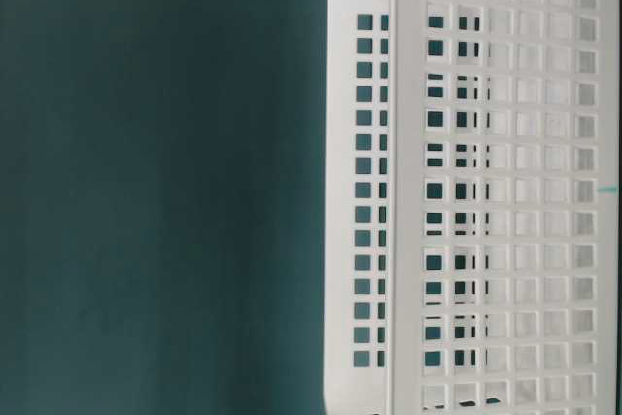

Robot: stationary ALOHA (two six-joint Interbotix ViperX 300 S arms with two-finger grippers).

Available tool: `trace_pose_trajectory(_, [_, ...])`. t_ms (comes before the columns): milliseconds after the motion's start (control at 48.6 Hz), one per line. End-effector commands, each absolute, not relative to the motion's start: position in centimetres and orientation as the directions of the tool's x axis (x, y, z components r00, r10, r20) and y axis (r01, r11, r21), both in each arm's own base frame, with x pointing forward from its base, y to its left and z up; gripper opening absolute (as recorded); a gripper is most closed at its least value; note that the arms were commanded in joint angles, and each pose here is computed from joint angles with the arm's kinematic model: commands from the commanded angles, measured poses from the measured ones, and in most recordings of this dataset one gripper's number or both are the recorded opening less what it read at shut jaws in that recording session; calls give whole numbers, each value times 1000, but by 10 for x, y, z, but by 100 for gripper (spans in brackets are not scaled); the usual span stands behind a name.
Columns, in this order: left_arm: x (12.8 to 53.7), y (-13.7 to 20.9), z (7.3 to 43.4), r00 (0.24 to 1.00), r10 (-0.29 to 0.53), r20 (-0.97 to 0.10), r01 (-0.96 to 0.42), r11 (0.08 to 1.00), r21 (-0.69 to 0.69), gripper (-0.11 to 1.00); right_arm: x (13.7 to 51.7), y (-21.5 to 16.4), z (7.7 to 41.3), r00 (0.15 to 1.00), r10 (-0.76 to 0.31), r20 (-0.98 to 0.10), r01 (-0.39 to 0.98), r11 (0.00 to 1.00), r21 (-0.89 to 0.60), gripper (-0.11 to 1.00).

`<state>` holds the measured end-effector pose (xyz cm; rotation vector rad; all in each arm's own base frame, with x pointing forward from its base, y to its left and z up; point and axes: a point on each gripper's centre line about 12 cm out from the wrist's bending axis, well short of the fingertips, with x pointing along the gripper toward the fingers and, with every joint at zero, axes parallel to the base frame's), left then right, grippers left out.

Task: Lift the white basket with both hands.
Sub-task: 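Move both grippers inward toward the short ends of the white basket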

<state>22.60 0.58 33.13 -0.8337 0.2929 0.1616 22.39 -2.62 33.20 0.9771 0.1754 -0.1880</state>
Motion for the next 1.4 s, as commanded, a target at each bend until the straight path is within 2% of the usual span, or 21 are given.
trace_pose_trajectory(0, [236,7,334,926,33,-376,-317,607,-729,-3,233,-29,322,933,-60,-355,339,479,809,2])
trace_pose_trajectory(82, [240,8,331,912,35,-409,-358,557,-750,-3,240,-30,311,877,-29,-480,444,430,786,2])
trace_pose_trajectory(247, [246,12,321,875,50,-481,-435,514,-739,-3,257,-32,296,752,14,-659,596,411,690,2])
trace_pose_trajectory(432, [250,18,315,782,62,-620,-564,494,-662,-3,275,-29,282,519,100,-849,778,356,518,2])
trace_pose_trajectory(576, [256,20,302,680,63,-730,-660,487,-573,-3,282,-37,271,355,47,-934,847,407,342,2])
trace_pose_trajectory(659, [263,20,297,649,61,-758,-684,483,-547,-3,284,-43,269,312,8,-950,862,417,286,2])
trace_pose_trajectory(865, [276,21,291,620,59,-782,-703,486,-520,-3,284,-47,259,288,-14,-957,892,367,263,2])
trace_pose_trajectory(1132, [273,22,287,616,63,-785,-706,487,-515,-3,290,-45,248,370,-32,-929,885,318,341,3])
trace_pose_trajectory(1256, [270,21,279,604,60,-795,-710,492,-503,1,291,-45,245,373,-32,-927,885,313,345,14])
trace_pose_trajectory(1338, [269,21,282,618,62,-783,-703,490,-516,8,289,-44,241,356,-26,-934,897,290,334,27])
trace_pose_trajectory(1379, [269,21,282,623,62,-780,-699,490,-520,15,289,-44,240,351,-23,-936,903,272,332,37])
